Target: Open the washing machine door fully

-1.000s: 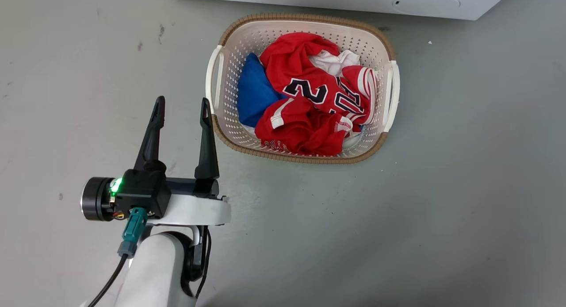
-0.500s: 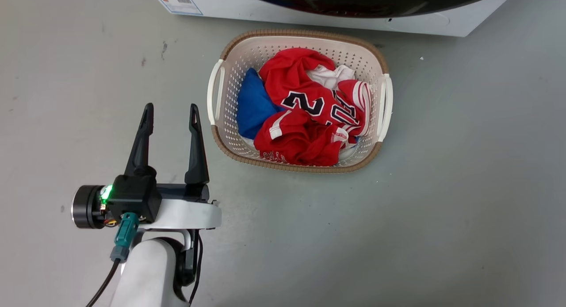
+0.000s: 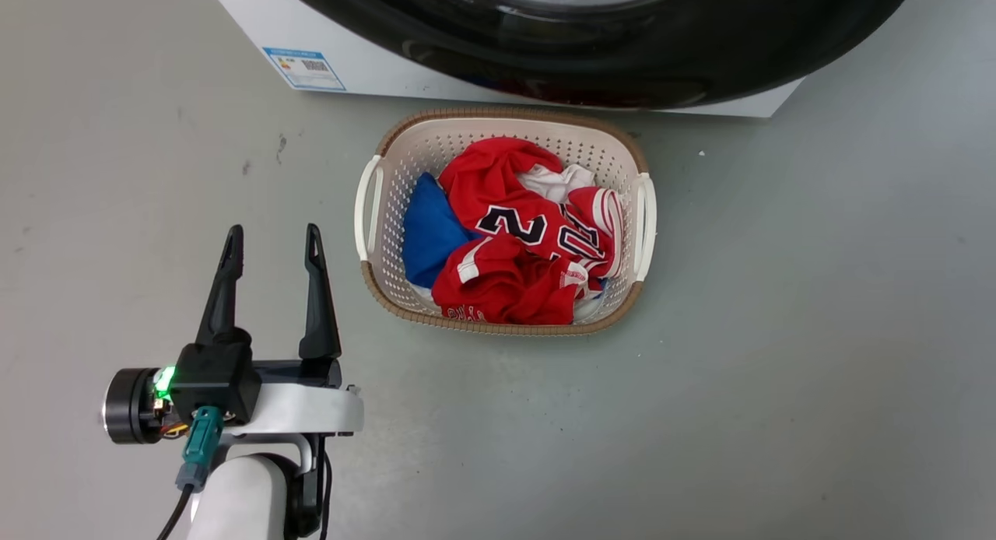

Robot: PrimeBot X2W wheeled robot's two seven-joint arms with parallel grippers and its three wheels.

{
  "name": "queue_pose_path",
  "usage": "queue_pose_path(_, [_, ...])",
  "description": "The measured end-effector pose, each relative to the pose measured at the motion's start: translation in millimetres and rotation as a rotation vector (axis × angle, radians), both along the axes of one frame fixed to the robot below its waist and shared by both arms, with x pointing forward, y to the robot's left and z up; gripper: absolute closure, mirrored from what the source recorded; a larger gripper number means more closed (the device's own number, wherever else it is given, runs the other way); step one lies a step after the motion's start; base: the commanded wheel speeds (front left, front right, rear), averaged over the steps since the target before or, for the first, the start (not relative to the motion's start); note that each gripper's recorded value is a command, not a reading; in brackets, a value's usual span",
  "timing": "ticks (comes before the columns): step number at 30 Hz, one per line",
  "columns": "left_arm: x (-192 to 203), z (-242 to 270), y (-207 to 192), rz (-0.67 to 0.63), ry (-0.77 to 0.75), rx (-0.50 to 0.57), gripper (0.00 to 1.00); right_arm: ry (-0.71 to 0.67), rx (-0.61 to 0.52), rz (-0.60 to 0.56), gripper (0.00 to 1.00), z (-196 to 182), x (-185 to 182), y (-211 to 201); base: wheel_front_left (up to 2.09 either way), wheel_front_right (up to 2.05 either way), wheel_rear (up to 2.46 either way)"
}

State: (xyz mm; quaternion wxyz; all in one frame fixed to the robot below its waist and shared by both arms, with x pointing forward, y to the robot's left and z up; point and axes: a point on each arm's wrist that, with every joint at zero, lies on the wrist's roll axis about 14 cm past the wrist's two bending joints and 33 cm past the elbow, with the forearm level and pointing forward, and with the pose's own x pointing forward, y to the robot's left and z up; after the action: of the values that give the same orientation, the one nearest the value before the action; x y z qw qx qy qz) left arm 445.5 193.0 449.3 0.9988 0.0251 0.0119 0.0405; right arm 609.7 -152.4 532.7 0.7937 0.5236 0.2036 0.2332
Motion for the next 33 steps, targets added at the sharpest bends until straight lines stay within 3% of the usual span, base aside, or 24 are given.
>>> queue_pose_path(15, [-11.0,13.6,0.1,-0.005,-0.024,0.001,0.00,0.016,0.011,0.055,1.00,-0.6,-40.4,7.3,0.00,0.00,0.00])
queue_pose_path(33, [-26.0,29.7,2.0,0.002,-0.055,0.001,0.00,0.042,0.075,0.252,1.00,-6.1,-127.6,56.9,0.00,0.00,0.00])
